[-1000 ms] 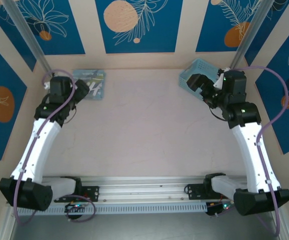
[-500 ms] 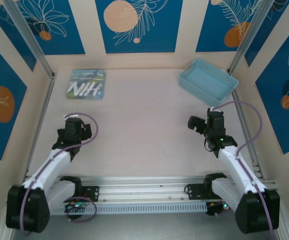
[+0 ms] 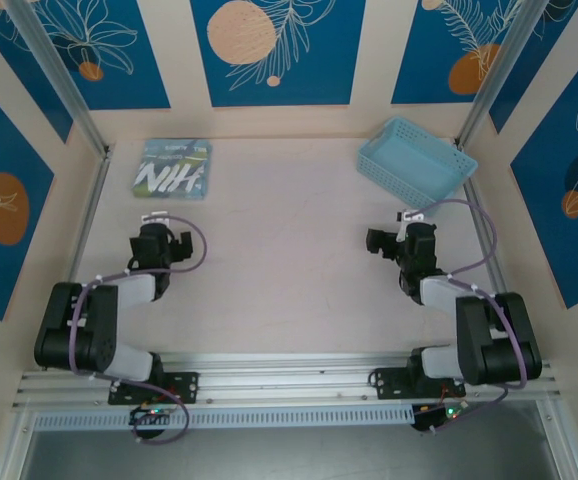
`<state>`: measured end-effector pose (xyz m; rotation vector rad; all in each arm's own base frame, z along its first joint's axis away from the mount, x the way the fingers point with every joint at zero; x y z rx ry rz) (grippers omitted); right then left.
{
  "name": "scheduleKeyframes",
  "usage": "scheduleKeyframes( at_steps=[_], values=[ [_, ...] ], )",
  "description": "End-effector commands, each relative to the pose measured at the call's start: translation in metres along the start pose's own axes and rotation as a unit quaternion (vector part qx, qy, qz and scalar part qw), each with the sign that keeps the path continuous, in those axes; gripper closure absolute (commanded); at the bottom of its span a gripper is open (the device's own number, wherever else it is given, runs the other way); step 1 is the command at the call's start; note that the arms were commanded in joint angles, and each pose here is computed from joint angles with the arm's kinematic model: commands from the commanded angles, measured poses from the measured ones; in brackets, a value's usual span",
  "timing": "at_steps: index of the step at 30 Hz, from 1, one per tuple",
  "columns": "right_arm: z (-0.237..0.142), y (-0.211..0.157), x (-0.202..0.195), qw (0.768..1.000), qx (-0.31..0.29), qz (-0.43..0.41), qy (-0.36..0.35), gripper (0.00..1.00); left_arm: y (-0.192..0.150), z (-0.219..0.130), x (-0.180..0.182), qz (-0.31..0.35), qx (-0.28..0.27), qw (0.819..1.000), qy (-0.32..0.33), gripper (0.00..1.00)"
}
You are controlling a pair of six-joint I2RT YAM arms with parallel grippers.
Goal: Fold and stack the t-shirts
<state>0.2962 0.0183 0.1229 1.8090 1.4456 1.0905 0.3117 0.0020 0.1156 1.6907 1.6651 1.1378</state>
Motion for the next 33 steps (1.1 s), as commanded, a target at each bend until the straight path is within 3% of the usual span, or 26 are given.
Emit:
scheduleKeyframes(
  at_steps=[1, 7, 33],
  values=[
    [0.006, 0.03, 0.005, 0.996, -0.077, -0.029, 0.043, 0.01, 0.025, 0.006, -0.001, 0.001, -0.055, 0.998, -0.024, 0.0],
    [0.016, 0.012, -0.011, 0.996, -0.08, 0.001, 0.047, 0.0, 0.011, -0.008, -0.003, 0.0, -0.115, 0.993, -0.022, 0.0],
    [0.022, 0.015, -0.004, 0.997, -0.074, -0.016, 0.024, 0.01, 0.007, 0.0, -0.013, 0.021, -0.107, 0.994, -0.03, 0.0]
  ],
)
Point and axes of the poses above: each hand's point on the last joint's axis, 136 mm out from that joint toward the fingers, its own z axis out along the fingers, its own x axis along the line the jaws close on, y = z × x, the point moved 8 cm from there along -z, back along the fingers, and after that the axes turned 8 degrees about z, right-handed, at the moved point
